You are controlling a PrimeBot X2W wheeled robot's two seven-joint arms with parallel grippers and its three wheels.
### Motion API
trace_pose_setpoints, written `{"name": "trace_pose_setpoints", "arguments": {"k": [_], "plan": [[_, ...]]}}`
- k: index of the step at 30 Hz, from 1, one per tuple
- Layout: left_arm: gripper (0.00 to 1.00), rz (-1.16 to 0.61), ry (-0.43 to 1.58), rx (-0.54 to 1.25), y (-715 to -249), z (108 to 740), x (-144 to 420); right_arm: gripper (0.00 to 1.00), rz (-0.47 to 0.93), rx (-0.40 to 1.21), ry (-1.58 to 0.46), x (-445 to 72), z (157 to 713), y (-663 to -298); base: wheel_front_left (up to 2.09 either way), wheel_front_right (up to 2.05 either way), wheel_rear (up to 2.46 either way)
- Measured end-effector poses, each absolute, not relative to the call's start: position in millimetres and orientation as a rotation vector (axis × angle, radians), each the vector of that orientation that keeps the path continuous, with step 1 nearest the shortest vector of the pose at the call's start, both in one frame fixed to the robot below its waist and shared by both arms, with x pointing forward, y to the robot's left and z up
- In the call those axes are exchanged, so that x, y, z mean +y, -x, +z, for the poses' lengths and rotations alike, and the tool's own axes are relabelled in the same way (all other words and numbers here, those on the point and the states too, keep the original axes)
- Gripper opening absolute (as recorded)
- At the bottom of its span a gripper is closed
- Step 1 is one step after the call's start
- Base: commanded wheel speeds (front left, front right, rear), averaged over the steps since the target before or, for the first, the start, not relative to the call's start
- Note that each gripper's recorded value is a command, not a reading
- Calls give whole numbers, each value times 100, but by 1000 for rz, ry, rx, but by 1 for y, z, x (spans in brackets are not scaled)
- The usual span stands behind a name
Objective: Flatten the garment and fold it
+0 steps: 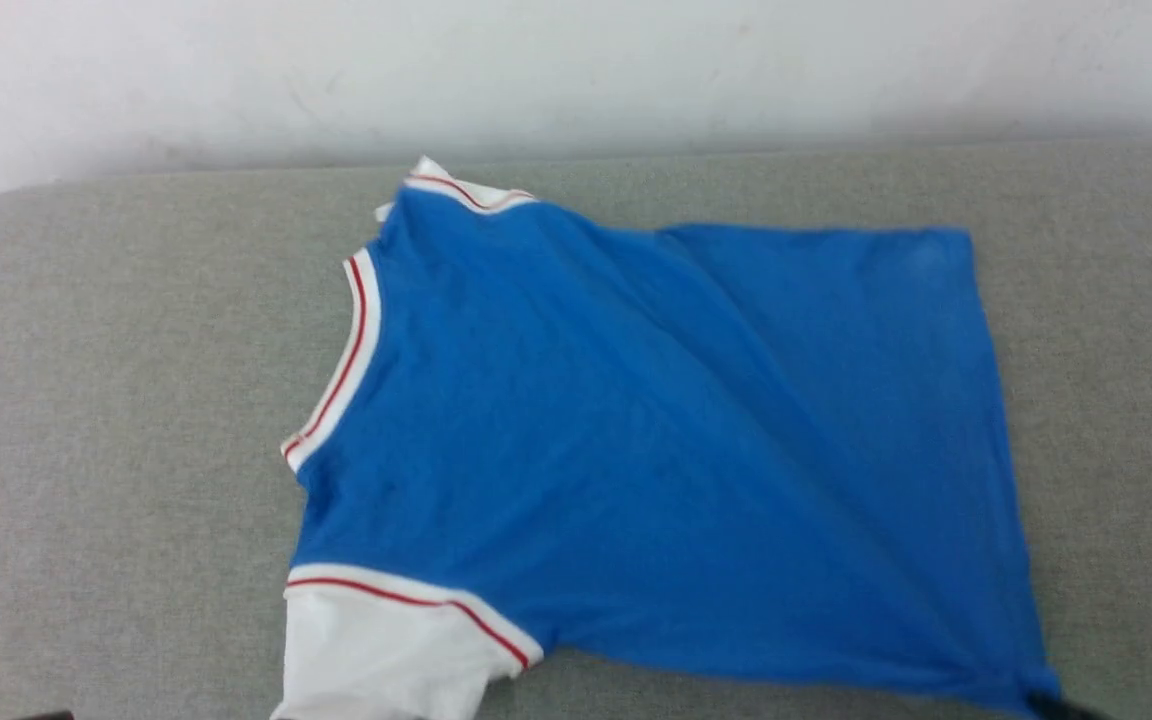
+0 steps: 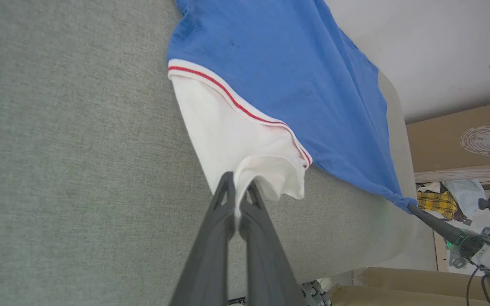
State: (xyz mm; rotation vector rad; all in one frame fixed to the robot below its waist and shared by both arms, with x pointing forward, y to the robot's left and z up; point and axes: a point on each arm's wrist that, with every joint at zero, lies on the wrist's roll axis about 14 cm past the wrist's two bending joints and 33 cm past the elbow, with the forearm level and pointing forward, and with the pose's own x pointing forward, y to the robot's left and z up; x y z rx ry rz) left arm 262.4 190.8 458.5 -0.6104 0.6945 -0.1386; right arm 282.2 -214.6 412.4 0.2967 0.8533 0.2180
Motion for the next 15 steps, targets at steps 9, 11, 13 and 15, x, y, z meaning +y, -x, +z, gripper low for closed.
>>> {"name": "trace_pose_setpoints", "arguments": {"k": [9, 11, 13, 15], "plan": [[0, -76, 617, 640, -246, 473, 206, 0, 170, 850, -357, -214, 421, -267, 0, 0, 0], [0, -92, 591, 592, -257, 482, 208, 0, 173, 810, -346, -214, 429, -276, 0, 0, 0], [0, -132, 556, 544, -272, 493, 206, 0, 179, 754, -329, -214, 438, -290, 0, 0, 0], [0, -169, 516, 488, -290, 503, 204, 0, 185, 701, -313, -214, 447, -305, 0, 0, 0]]}}
